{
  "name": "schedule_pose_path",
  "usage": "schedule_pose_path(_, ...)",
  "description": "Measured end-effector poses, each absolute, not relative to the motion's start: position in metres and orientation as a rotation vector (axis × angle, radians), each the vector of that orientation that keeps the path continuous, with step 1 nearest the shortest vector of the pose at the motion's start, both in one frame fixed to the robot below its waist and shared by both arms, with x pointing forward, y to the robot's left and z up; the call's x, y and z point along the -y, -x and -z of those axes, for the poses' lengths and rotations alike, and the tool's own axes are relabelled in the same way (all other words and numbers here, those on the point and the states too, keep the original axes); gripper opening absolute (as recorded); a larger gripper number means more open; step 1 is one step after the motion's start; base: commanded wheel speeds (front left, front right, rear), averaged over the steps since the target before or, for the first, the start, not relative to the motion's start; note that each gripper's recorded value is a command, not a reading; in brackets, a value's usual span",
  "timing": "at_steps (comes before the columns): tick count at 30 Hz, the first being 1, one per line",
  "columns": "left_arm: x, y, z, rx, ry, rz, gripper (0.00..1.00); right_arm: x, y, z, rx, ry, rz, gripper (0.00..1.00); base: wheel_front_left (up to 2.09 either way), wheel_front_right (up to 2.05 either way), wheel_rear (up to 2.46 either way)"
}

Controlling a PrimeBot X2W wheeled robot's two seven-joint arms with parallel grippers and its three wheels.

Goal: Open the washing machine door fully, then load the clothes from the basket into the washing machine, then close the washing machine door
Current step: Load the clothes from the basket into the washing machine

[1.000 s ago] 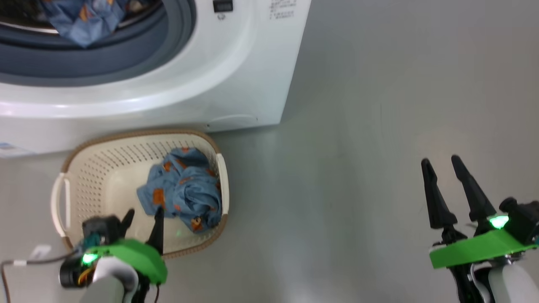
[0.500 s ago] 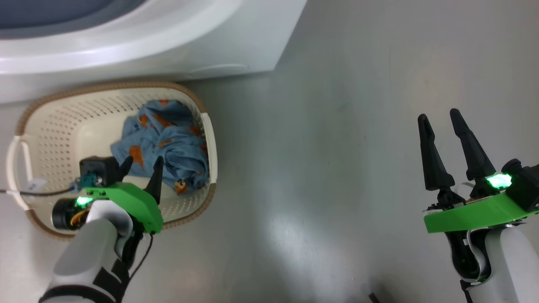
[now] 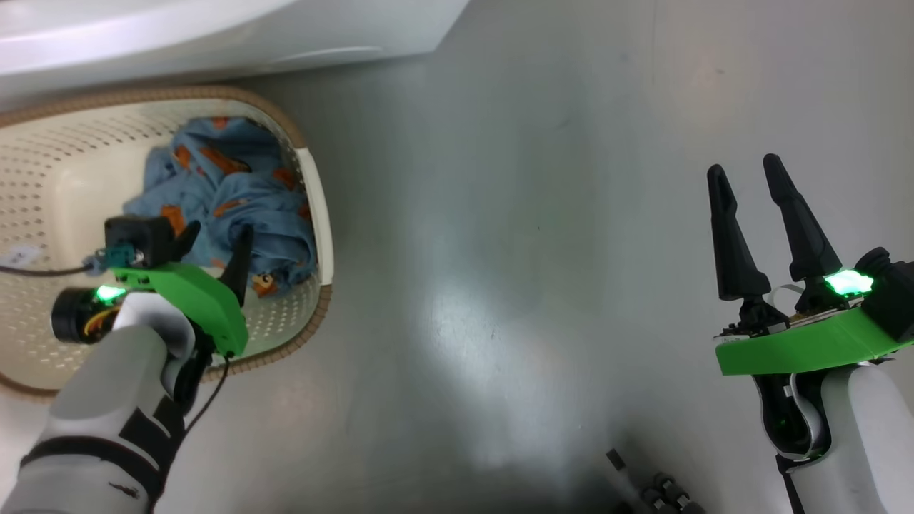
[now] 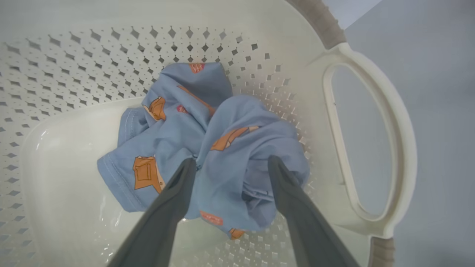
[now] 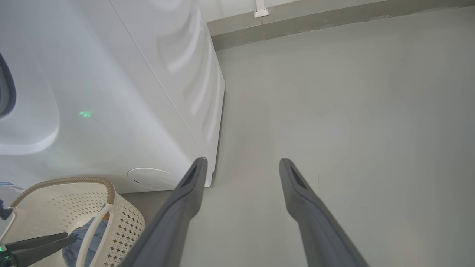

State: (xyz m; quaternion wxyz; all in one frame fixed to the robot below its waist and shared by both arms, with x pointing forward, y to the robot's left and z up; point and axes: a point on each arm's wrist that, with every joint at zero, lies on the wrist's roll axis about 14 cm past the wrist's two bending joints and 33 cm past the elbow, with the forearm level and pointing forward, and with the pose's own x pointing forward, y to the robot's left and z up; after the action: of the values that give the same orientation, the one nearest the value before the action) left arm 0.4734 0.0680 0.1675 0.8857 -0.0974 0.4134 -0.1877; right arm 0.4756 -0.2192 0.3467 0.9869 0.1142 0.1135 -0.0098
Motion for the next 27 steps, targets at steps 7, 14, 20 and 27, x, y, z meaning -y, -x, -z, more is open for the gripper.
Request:
schedule_pose_path(7, -0.060, -0.469, -0.147, -0.918, 0.200, 0.433, 1.00, 0.220, -0.478, -0.335, -0.246, -0.222, 0.023, 1.00, 0.00, 0.00, 0.00)
schedule_pose_path(14, -0.054, -0.472, -0.139, -0.943, 0.220, 0.454, 0.31, 0.221, -0.479, -0.333, -0.249, -0.216, 0.025, 1.00, 0.00, 0.00, 0.00)
schedule_pose_path(20, -0.052, -0.473, -0.147, -0.942, 0.252, 0.445, 0.00, 0.224, -0.480, -0.341, -0.228, -0.213, 0.030, 1.00, 0.00, 0.00, 0.00)
schedule_pose_path(27, -0.061, -0.485, -0.170, -0.884, 0.302, 0.387, 0.00, 0.220, -0.484, -0.358, -0.189, -0.221, 0.016, 1.00, 0.00, 0.00, 0.00)
